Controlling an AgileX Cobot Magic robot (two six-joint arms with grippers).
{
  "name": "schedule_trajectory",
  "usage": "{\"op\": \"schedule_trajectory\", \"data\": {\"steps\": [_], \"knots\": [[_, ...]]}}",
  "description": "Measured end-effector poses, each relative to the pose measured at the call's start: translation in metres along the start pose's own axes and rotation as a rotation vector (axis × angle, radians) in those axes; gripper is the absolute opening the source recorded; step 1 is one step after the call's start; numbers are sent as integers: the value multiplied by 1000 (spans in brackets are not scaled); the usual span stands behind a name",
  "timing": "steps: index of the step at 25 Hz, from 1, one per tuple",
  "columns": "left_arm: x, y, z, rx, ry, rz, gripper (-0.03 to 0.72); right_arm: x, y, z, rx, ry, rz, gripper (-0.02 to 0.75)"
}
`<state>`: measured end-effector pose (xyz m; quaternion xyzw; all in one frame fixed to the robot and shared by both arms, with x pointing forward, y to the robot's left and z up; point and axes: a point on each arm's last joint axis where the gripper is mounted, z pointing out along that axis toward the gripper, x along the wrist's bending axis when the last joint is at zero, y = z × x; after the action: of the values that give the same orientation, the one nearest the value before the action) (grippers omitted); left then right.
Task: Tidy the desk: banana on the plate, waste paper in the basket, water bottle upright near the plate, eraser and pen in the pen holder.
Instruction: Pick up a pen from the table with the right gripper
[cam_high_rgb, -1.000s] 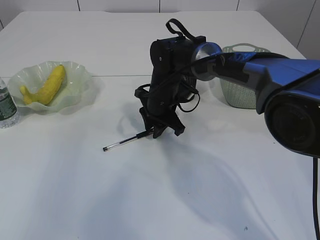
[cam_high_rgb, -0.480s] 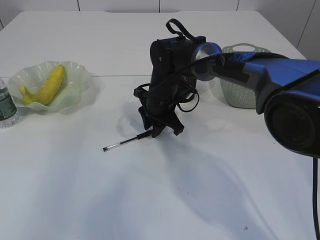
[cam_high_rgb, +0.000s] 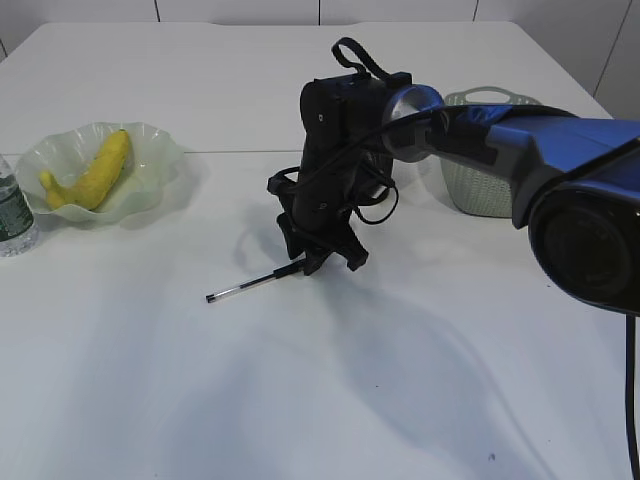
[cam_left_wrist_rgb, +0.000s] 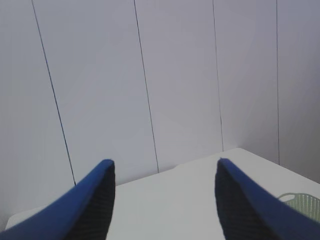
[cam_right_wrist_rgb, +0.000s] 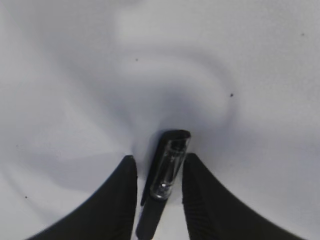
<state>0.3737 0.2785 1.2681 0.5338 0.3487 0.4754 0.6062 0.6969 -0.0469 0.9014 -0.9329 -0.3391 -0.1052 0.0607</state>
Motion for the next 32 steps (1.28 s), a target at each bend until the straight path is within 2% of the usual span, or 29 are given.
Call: {"op": "schedule_trajectory", "data": {"steps": [18, 24, 32], "knots": [[0, 0, 0, 0, 0, 0, 443, -1, -1, 0, 10, -10, 1, 231], [0, 0, 0, 0, 0, 0, 442, -1, -1, 0, 13, -16, 2, 125], [1, -1, 2, 6, 0, -3, 443, -1, -1, 0, 14, -16, 2, 115]]}}
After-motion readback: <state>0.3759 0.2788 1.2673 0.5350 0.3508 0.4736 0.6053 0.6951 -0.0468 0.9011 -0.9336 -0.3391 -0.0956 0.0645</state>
